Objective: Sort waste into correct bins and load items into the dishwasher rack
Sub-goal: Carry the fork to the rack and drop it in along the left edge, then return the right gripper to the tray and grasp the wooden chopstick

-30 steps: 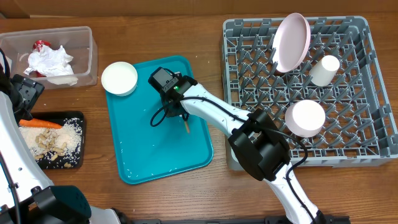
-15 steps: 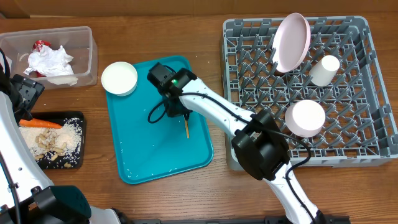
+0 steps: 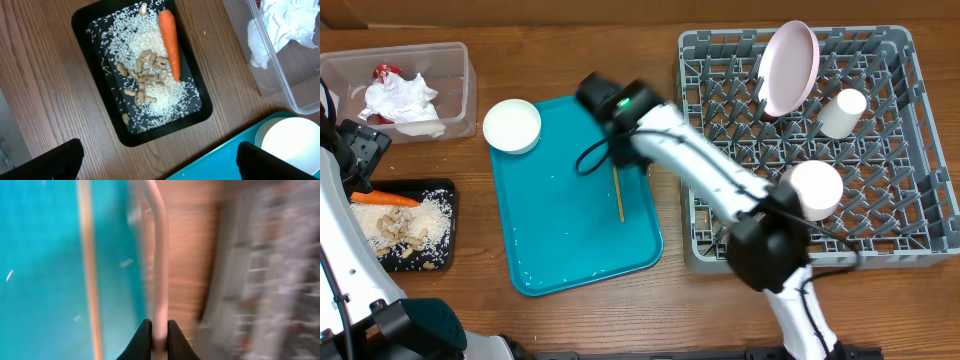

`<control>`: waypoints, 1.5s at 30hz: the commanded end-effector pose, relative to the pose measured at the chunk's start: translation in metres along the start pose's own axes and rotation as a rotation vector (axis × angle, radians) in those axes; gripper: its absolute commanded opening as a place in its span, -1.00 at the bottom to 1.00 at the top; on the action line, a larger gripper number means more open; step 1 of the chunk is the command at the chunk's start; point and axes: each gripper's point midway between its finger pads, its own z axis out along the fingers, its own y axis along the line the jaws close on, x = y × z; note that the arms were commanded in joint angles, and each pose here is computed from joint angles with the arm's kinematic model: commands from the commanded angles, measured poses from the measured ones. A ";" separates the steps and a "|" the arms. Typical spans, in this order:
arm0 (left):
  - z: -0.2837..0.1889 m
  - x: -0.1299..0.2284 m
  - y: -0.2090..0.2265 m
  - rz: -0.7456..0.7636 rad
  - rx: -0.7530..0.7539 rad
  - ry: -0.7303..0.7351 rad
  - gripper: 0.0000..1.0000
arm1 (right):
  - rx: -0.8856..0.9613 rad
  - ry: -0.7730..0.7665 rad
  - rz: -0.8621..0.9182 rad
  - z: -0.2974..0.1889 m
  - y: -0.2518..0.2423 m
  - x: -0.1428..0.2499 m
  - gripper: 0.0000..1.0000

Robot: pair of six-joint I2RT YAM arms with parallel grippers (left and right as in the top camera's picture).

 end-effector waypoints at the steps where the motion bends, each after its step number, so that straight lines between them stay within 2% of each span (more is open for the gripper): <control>1: 0.002 -0.001 0.003 -0.011 -0.023 -0.005 1.00 | 0.027 -0.161 0.149 -0.053 -0.069 -0.042 -0.92; 5: 0.002 -0.001 0.003 -0.011 -0.023 -0.005 1.00 | -0.015 -0.155 0.109 -0.048 -0.097 -0.057 -0.92; 9: 0.002 -0.001 0.003 -0.011 -0.023 -0.005 1.00 | -0.148 -0.124 0.004 -0.024 -0.106 -0.066 -0.92; 15: 0.002 -0.001 0.003 -0.011 -0.022 -0.005 1.00 | -0.149 -0.110 0.039 0.005 -0.124 -0.068 -0.92; 19: 0.002 -0.001 0.003 -0.011 -0.022 -0.005 0.99 | -0.221 -0.100 0.009 0.023 -0.113 -0.065 -0.90; 20: 0.002 -0.001 0.003 -0.011 -0.023 -0.004 0.99 | -0.227 -0.100 0.008 0.025 -0.111 -0.064 -0.80; 23: 0.002 -0.001 0.003 -0.011 -0.023 -0.005 1.00 | -0.236 -0.102 0.009 0.029 -0.109 -0.064 -0.18; 26: 0.002 -0.001 0.003 -0.011 -0.023 -0.005 0.99 | -0.236 -0.103 0.011 0.028 -0.108 -0.064 0.13; 30: 0.002 -0.001 0.003 -0.011 -0.023 -0.005 1.00 | -0.234 -0.078 0.041 0.017 -0.111 -0.061 0.22; 35: 0.002 -0.001 0.003 -0.011 -0.023 -0.005 1.00 | -0.270 -0.101 0.094 -0.028 -0.105 -0.063 0.22; 37: 0.002 -0.001 0.003 -0.011 -0.023 -0.005 1.00 | -0.343 -0.118 0.060 -0.049 -0.083 -0.061 0.23; 38: 0.002 -0.001 0.003 -0.011 -0.023 -0.005 0.99 | -0.397 -0.126 0.012 -0.061 -0.057 -0.055 0.31; 41: 0.002 -0.001 0.003 -0.011 -0.023 -0.005 1.00 | -0.400 -0.128 -0.053 -0.061 -0.027 -0.046 0.50; 45: 0.002 -0.001 0.003 -0.011 -0.023 -0.005 0.99 | -0.403 -0.106 -0.079 -0.042 0.015 -0.034 0.47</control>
